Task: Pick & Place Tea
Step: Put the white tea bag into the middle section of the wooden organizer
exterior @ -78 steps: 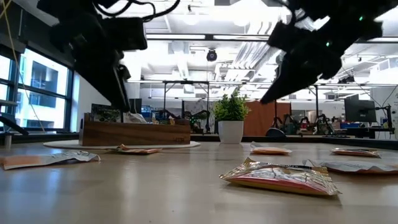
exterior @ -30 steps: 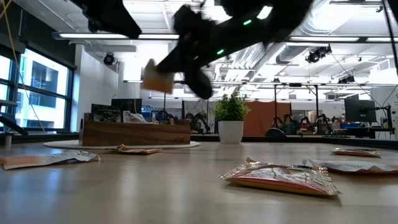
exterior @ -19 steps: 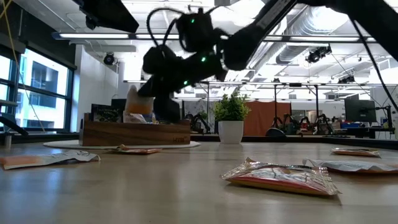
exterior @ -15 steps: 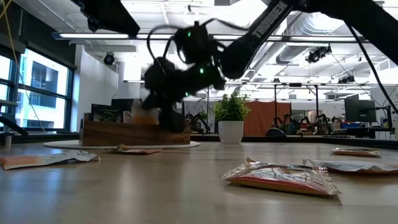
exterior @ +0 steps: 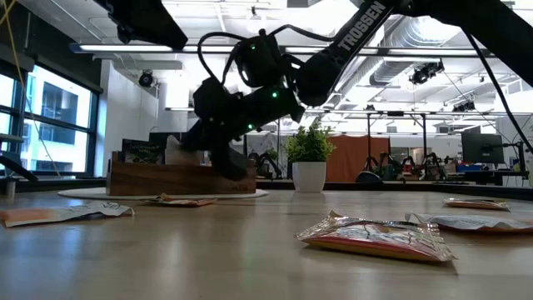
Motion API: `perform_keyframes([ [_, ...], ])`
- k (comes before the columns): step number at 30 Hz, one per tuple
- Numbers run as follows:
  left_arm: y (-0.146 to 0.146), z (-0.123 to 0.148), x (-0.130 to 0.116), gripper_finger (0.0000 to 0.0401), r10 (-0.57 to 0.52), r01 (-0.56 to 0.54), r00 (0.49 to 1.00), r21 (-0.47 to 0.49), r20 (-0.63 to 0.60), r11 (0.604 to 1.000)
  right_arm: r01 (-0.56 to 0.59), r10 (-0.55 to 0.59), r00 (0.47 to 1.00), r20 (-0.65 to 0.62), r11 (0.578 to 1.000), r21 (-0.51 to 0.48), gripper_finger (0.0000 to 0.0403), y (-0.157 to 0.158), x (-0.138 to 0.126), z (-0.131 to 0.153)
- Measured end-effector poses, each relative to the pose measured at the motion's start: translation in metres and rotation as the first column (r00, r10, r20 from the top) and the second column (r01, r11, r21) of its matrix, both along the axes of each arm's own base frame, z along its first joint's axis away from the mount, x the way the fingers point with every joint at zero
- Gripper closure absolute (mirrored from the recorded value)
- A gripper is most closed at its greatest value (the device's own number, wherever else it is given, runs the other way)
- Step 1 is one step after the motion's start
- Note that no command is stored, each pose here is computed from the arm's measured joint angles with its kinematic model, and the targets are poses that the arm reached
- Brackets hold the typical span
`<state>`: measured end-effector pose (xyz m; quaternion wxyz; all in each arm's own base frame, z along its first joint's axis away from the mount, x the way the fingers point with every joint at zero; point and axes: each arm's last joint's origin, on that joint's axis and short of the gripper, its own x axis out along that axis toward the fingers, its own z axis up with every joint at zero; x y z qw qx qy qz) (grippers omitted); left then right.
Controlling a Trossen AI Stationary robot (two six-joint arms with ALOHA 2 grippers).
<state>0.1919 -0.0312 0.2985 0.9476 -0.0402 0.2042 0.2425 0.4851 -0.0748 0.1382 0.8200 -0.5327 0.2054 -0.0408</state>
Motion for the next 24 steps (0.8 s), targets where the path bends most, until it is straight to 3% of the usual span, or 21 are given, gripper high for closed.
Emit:
perform_keyframes([
  [9, 0.000, 0.000, 0.000, 0.0284, 0.000, 0.000, 1.000, 0.000, 0.000, 1.000, 0.052, -0.067, 0.991, 0.113, 0.989, 0.136, 0.0282, 0.000, 0.002, 0.007],
  [15, -0.001, -0.001, 0.000, 0.0284, -0.020, 0.020, 1.000, -0.007, -0.008, 1.000, 0.109, -0.135, 0.980, 0.144, 0.979, 0.174, 0.0274, 0.030, 0.000, 0.033],
  [20, -0.001, 0.000, 0.000, 0.0284, -0.025, 0.025, 1.000, -0.010, -0.005, 1.000, 0.198, -0.207, 0.978, 0.021, 0.957, 0.212, 0.0289, 0.051, -0.017, 0.066],
  [24, -0.001, 0.000, 0.001, 0.0284, -0.047, 0.047, 0.999, -0.025, -0.004, 0.999, 0.286, -0.248, 0.955, -0.160, 0.912, 0.294, 0.0308, 0.064, -0.048, 0.095],
])
